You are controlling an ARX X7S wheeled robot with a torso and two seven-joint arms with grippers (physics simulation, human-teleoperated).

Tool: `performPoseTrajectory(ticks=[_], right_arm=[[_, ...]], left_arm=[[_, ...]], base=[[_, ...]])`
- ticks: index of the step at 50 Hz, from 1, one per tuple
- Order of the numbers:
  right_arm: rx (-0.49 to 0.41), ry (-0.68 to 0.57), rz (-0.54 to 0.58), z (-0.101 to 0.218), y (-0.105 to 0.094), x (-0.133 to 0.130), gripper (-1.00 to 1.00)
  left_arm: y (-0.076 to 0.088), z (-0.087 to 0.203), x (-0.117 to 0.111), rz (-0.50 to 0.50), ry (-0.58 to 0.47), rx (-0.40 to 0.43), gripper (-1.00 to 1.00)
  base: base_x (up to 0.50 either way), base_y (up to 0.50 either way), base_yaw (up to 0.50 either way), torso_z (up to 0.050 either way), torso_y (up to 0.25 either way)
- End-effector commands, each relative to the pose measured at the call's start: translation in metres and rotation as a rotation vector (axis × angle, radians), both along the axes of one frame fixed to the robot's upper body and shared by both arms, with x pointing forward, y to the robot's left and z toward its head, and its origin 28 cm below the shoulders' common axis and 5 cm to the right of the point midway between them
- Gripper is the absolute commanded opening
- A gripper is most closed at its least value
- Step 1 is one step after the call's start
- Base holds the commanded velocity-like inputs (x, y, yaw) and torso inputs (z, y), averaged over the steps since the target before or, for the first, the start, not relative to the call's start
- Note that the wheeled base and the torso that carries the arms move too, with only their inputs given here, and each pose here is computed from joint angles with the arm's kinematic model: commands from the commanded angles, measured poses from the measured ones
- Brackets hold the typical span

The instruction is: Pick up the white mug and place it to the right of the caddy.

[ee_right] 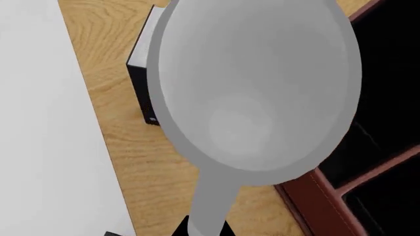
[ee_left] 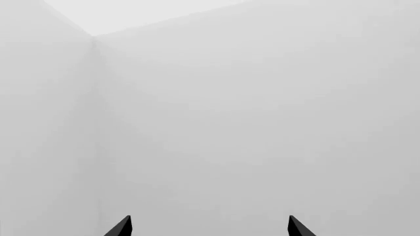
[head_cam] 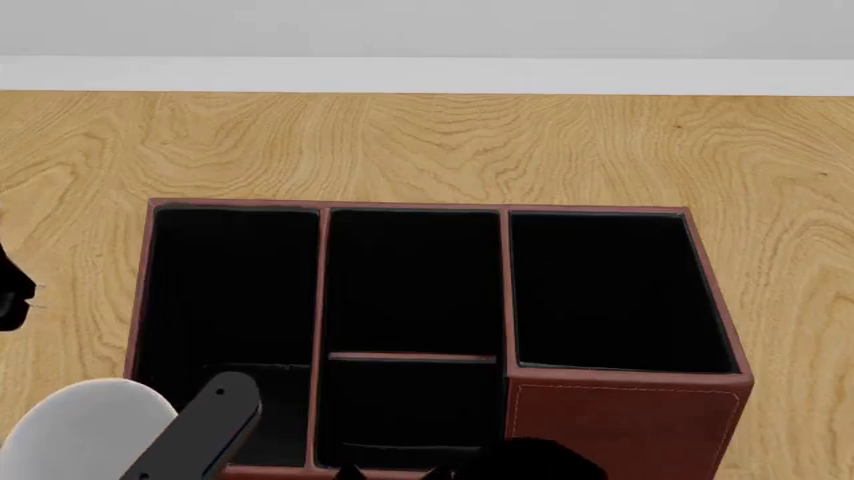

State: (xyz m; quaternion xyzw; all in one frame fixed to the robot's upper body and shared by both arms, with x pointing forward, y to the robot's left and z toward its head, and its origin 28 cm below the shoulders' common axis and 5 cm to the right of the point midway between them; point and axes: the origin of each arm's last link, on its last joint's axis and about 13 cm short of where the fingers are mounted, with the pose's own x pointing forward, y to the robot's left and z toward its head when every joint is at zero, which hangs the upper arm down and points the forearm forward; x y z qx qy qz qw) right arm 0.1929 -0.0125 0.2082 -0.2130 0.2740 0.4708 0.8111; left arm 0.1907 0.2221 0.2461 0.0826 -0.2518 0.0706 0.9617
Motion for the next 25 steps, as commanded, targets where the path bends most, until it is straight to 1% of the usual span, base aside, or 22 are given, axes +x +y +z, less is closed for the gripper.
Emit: performPoseTrajectory(ticks=[1,9,25], right_arm=[[0.024,-0.039,-0.033,0.013,-0.007,0.001,-1.00],[0.037,-0.061,-0.044,0.022,-0.011,-0.001,-1.00],[0.064,-0.096,-0.104,0.040,-0.024,0.000,-1.00]], left_arm=[[0.001,0.002,-0.002,0.007,-0.006,-0.002,1.00],[0.000,0.002,-0.002,0.008,-0.007,-0.004,1.00],[0.000,0.003,-0.003,0.004,-0.009,-0.009,1.00]], base=[[0.00,0.00,0.00,0.000,0.010],[0.00,0.00,0.00,0.000,0.000],[0.00,0.00,0.00,0.000,0.000]])
